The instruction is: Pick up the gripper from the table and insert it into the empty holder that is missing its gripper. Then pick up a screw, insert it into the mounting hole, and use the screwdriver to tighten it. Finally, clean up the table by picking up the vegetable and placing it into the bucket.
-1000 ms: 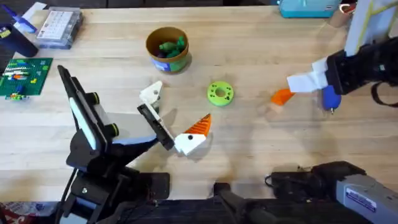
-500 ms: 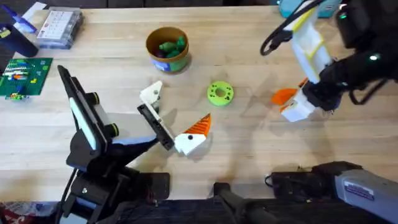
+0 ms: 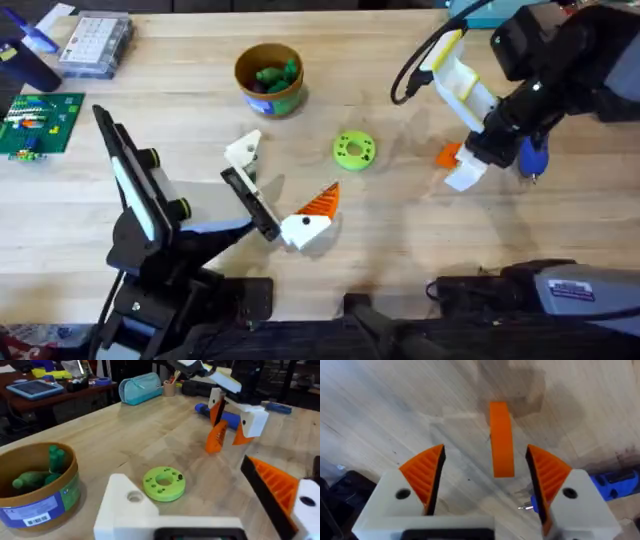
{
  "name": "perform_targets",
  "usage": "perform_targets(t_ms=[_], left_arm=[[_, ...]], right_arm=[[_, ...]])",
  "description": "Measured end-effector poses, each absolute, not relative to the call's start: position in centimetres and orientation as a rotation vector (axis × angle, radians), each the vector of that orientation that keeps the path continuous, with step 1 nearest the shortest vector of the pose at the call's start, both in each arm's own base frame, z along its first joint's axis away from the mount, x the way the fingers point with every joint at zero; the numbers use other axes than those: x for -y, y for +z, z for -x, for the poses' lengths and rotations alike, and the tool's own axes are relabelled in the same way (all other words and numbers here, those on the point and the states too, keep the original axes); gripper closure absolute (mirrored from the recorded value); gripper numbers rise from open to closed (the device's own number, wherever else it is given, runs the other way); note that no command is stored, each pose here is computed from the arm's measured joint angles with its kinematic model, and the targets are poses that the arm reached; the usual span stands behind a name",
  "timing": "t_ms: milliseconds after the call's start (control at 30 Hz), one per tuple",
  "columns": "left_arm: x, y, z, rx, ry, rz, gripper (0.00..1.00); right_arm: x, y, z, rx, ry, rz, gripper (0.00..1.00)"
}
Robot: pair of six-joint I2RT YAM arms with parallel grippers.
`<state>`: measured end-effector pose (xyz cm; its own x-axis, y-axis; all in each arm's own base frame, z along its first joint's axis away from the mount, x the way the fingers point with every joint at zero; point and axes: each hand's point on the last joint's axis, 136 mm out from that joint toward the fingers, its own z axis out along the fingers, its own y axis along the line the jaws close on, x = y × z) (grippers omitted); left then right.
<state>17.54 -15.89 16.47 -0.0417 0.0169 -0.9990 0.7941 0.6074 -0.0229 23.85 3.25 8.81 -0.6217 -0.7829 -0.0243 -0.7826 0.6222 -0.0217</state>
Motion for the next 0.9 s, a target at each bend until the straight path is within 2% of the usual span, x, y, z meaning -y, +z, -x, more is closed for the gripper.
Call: perform_targets(t_ms=[167,300,333,367,467,533,567,767,900], left_arm=[[15.9,16.5,-17.5,-1.495,-0.724,-0.718,0.012],[15.9,16.5,-17.5,-1.495,-0.724,-0.718,0.012],[15.9,16.5,-17.5,-1.495,-0.724,-0.718,0.012],[15.9,16.5,-17.5,-1.495,-0.724,-0.718,0.012],[15.9,16.5,-17.5,-1.495,-0.724,-0.719,0.012],[15.9,16.5,-17.5,-1.495,-0.724,-0.718,0.012],[15.9,16.5,-17.5,-1.495,-0.724,-0.718,0.012],[15.9,16.5,-17.5,-1.495,-0.724,-0.718,0.012],[15.9,16.5,-17.5,-1.495,-0.724,-0.718,0.012]], right_arm=[[-3.2,8.2,-24.2,-2.809,-0.015,1.361,0.084],[-3.3,7.9,-24.7,-2.8,-0.021,1.364,0.285],[-3.3,7.9,-24.8,-2.794,-0.023,1.37,0.34],[-3.3,7.9,-24.8,-2.791,-0.023,1.37,0.452],[-3.3,7.9,-24.8,-2.791,-0.025,1.372,0.706],[-3.3,7.9,-24.8,-2.791,-0.026,1.37,0.943],[-3.3,7.9,-24.9,-2.79,-0.026,1.369,0.977],[-3.3,8.1,-24.8,-2.794,-0.027,1.357,0.993],[-3.3,9.5,-24.8,-2.816,-0.036,1.247,0.993]])
